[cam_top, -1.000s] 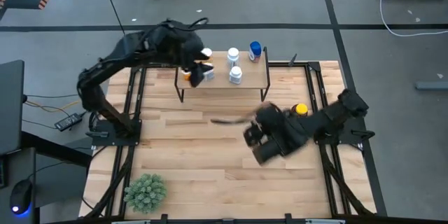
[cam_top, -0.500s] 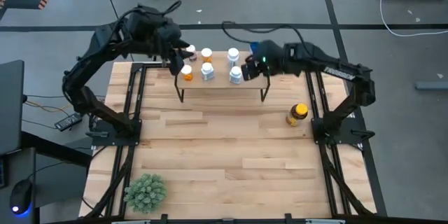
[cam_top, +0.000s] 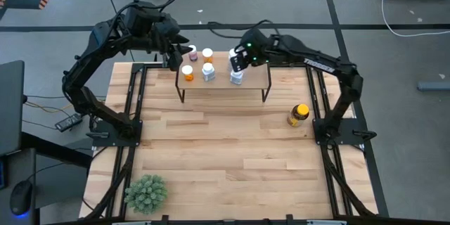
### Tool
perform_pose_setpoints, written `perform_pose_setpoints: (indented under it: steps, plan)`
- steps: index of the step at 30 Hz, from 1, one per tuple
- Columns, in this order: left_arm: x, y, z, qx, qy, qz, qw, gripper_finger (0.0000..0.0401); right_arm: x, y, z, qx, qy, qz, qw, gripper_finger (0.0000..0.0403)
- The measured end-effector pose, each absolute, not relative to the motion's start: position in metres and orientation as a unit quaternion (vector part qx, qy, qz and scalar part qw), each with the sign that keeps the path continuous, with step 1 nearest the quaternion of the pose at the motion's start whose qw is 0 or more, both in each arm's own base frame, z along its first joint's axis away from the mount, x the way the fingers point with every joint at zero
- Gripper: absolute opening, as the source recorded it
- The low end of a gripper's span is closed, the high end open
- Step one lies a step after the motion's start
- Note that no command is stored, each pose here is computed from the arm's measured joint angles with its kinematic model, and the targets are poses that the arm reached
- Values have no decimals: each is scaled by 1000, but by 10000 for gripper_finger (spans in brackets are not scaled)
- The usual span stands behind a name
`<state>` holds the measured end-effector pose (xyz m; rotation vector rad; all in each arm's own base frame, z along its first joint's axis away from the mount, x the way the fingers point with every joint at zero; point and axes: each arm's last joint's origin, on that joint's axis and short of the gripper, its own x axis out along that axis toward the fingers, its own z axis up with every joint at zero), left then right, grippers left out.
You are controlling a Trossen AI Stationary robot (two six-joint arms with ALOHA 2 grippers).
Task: Pick and place medicine bottles onto shelf by color
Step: Adjust the medicine bottles on the shelf
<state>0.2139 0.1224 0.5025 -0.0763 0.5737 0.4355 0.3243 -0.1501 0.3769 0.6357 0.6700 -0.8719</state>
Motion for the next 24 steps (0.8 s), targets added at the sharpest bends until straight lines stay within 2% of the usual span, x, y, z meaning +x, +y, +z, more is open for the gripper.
perform_pose_setpoints:
  steps: [5, 11, 24]
  plan:
    - [214, 122, 503, -36, 279, 213, 936, 172, 335, -156, 363, 288, 327, -414, 799, 217]
    - [214, 122, 503, -37, 279, 213, 936, 173, 333, -160, 365, 274, 312, -441, 796, 217]
    - [214, 122, 503, -37, 279, 213, 936, 172, 334, -160, 366, 281, 308, -435, 798, 217]
